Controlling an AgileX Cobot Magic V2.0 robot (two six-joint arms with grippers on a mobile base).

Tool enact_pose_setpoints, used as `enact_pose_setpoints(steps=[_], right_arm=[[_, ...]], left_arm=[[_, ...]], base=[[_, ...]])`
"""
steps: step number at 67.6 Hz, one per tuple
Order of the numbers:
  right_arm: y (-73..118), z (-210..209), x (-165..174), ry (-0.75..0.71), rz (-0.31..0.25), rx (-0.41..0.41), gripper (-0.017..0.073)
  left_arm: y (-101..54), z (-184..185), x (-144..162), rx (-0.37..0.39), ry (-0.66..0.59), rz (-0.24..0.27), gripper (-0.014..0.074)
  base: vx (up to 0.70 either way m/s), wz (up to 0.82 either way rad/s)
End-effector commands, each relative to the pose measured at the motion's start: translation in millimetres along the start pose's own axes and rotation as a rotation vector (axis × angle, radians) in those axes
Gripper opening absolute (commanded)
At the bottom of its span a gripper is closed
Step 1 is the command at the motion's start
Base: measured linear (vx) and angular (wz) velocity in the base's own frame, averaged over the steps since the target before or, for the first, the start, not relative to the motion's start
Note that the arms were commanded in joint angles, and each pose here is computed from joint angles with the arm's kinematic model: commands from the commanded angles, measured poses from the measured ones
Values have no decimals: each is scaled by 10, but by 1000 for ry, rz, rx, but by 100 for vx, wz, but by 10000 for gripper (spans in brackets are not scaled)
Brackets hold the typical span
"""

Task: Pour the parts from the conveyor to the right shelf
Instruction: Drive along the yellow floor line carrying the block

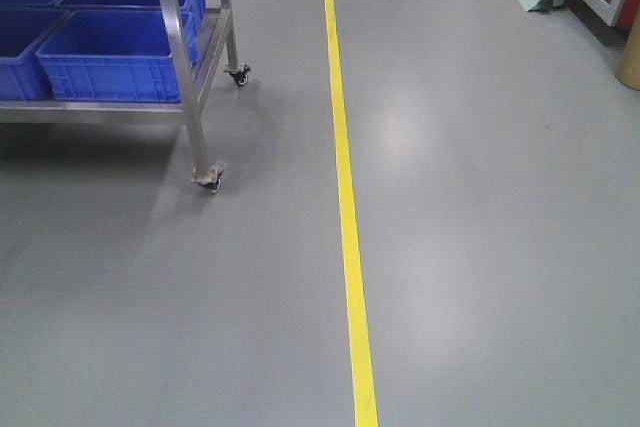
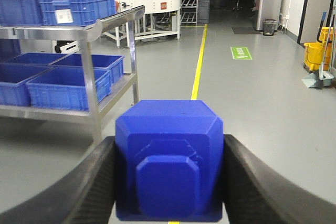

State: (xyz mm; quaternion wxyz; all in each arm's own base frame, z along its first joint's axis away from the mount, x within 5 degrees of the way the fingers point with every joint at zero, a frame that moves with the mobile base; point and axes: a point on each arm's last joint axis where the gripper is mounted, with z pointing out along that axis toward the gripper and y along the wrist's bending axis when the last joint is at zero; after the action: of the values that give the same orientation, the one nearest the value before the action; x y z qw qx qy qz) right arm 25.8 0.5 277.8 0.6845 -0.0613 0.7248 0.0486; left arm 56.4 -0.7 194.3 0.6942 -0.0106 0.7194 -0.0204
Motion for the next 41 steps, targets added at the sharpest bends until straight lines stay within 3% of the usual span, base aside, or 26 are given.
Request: enact_pose_setpoints(steps=[1, 41], right_arm=[[0, -26, -153, -95, -14, 1, 36], [0, -26, -153, -95, -14, 1, 36]], left_arm=[[-3, 5, 25, 8, -50, -8, -6], [-3, 5, 25, 8, -50, -8, -6]], base=[[68, -2], [64, 3]])
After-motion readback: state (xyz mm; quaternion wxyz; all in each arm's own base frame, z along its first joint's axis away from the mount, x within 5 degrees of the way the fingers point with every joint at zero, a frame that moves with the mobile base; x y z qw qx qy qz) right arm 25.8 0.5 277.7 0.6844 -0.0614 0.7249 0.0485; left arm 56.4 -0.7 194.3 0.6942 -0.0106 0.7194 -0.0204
